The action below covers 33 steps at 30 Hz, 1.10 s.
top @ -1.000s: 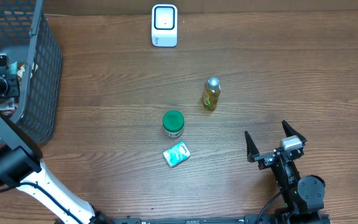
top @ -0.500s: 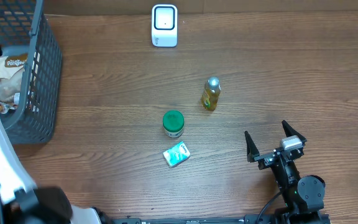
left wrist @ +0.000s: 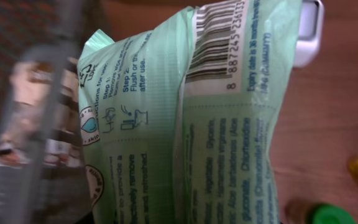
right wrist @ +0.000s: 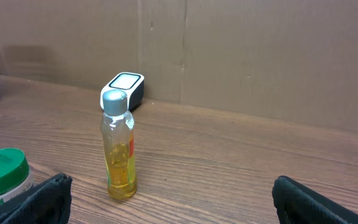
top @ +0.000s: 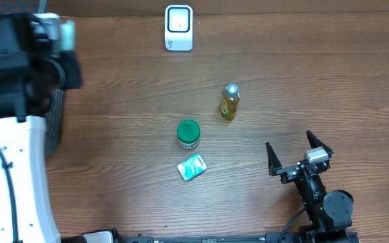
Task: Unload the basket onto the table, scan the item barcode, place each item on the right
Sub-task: 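Carry the grasped mint-green wipes pack out of the basket to mid-table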
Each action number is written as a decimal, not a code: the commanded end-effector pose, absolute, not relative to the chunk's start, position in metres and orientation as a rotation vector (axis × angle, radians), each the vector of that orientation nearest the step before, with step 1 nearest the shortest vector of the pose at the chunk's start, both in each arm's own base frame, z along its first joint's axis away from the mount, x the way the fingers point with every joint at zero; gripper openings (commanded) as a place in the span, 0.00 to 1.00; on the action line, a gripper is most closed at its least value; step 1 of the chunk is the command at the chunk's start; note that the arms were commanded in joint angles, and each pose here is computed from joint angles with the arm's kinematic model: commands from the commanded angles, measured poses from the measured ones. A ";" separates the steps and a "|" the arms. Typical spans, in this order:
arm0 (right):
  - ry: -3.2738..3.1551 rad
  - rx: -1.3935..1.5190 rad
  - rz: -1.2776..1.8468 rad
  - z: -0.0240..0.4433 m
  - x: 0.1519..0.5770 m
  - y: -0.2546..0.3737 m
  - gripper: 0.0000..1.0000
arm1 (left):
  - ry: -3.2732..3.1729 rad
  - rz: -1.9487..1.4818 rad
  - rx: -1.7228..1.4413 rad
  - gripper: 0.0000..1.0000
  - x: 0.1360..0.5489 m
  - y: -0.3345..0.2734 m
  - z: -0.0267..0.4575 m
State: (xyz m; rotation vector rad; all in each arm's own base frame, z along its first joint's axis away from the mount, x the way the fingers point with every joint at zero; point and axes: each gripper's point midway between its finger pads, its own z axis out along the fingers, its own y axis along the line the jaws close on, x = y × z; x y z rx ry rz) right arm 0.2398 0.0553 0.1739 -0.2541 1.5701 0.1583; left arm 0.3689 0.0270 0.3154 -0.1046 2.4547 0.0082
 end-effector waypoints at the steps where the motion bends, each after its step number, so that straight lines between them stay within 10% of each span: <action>1: 1.570 -0.245 0.153 0.171 0.240 0.054 1.00 | 2.554 -0.061 -0.086 0.37 0.371 -0.007 0.279; 33: 1.570 -0.245 0.153 0.171 0.240 0.054 1.00 | 2.767 -0.162 -0.026 0.40 0.333 -0.081 0.074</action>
